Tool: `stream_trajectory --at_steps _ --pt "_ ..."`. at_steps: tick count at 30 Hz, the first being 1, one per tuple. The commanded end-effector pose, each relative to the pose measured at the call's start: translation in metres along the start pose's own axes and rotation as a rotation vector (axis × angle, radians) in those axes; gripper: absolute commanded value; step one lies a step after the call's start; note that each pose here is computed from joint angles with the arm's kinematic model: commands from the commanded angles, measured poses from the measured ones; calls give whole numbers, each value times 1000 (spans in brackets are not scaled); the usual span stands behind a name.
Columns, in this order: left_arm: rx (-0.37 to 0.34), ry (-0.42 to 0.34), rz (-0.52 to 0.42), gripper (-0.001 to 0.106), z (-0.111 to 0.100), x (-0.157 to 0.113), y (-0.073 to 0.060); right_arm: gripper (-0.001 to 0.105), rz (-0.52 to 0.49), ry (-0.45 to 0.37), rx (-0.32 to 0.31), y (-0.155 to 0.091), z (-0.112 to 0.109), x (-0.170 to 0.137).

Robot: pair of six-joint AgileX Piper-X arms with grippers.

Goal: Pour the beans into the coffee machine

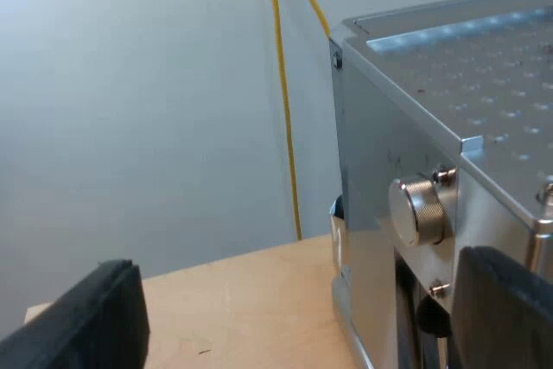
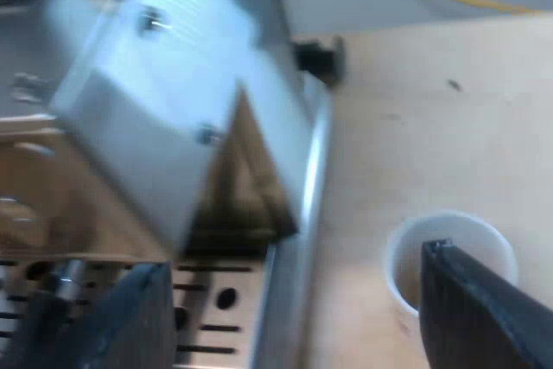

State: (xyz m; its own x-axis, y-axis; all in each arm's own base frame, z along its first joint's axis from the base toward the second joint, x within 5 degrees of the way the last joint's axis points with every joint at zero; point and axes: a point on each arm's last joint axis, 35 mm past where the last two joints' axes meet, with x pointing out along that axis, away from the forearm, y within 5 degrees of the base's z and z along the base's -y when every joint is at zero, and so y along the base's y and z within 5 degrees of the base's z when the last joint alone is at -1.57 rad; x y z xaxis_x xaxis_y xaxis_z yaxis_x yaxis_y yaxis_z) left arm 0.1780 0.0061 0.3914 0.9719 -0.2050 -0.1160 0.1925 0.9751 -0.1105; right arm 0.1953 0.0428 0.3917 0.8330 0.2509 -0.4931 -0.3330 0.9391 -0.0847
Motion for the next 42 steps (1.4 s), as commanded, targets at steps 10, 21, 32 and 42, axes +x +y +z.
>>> stream_trajectory --at_steps 10,21,32,42 --pt "-51 141 10 74 -11 -37 -12 62 -207 47 -62 -29 -9 -33" --pt "-88 112 -10 74 -12 -77 -26 62 -228 -50 -98 -13 -19 -90" --pt "-51 -5 -52 74 -13 -126 -41 62 -226 -135 -109 2 -34 -133" --pt "-43 -10 -71 74 -24 -154 -46 62 -217 -177 -116 14 -52 -161"
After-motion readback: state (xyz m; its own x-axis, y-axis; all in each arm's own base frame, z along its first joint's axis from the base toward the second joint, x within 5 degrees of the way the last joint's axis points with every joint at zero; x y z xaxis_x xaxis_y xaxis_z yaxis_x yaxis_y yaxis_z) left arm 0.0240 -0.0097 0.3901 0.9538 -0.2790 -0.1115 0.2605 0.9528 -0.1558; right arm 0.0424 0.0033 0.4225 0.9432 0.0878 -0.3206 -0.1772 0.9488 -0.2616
